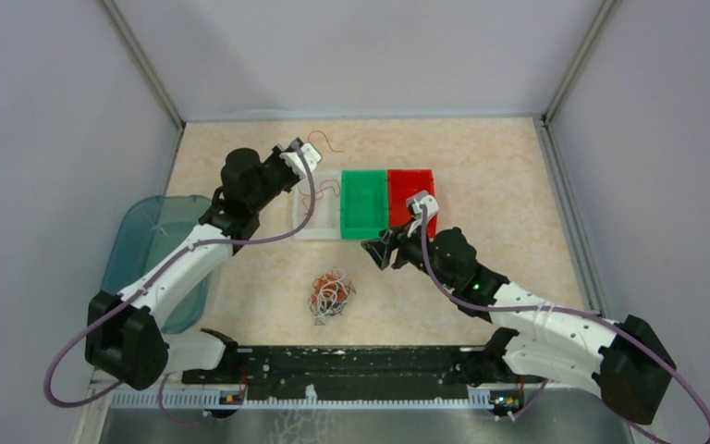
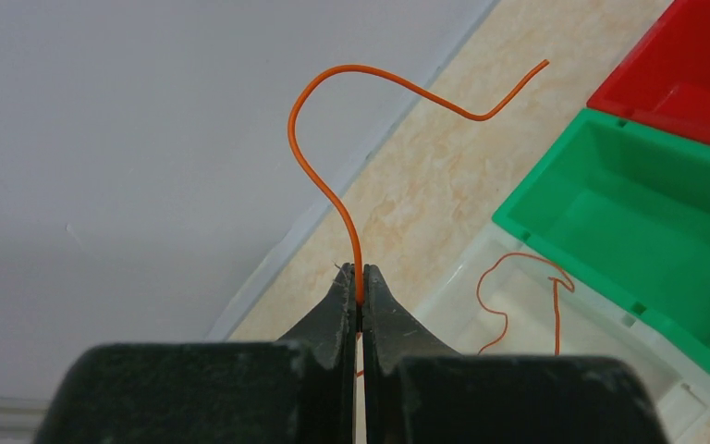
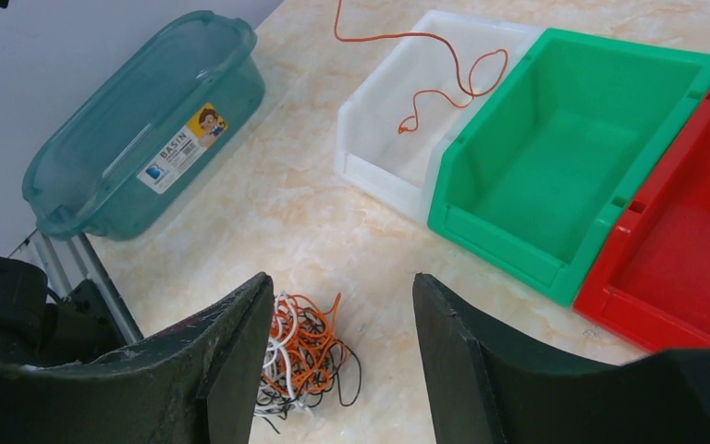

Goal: Untangle the cables
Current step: Place the cable in the bin.

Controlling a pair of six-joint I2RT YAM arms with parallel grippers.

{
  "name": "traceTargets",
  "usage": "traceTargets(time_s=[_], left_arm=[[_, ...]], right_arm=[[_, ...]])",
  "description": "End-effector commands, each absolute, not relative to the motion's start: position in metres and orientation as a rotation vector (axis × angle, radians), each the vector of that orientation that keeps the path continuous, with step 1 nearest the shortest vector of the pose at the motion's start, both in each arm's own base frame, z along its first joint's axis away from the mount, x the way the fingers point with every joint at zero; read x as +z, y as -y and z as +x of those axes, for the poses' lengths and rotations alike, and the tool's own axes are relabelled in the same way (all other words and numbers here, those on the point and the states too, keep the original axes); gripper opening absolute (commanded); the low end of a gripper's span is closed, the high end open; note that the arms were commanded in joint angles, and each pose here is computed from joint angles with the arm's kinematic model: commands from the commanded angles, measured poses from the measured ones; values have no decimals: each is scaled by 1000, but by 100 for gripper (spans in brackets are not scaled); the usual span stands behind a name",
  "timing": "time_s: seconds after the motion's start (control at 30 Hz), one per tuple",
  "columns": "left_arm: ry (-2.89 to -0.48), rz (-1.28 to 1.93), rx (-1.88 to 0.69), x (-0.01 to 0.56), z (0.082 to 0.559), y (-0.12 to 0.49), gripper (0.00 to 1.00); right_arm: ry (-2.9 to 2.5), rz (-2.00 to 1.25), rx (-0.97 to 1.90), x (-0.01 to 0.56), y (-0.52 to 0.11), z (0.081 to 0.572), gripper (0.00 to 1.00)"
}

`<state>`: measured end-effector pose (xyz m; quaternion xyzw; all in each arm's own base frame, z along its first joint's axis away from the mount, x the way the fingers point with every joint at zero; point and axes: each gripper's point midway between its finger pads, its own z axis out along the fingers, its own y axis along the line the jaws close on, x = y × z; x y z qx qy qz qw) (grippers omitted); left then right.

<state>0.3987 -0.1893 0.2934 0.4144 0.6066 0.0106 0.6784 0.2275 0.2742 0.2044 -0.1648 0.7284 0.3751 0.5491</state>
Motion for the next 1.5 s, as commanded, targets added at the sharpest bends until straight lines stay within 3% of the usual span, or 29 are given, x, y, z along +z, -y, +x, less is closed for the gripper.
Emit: traceTargets(time_s=[0.0,0.4,0.87,1.17,1.47], left_arm=[[-1444,966,197,269,409,161,0],[-1477,955,313,266,415,111,0],[-1587,926,-127,230,410,185,0],[-1780,946,-195,179,421,199,0],[-1779,944,-381,167,409,222,0]], right_arm=[[-1686,-359,913,216,-275,230,58],[-1720,-370,920,208,-282,233,57],[-1726,-346,895,207,-275,233,57],[-1739,-332,862,202,-272,238,57],[-1762,-337,839,199,-272,240,56]])
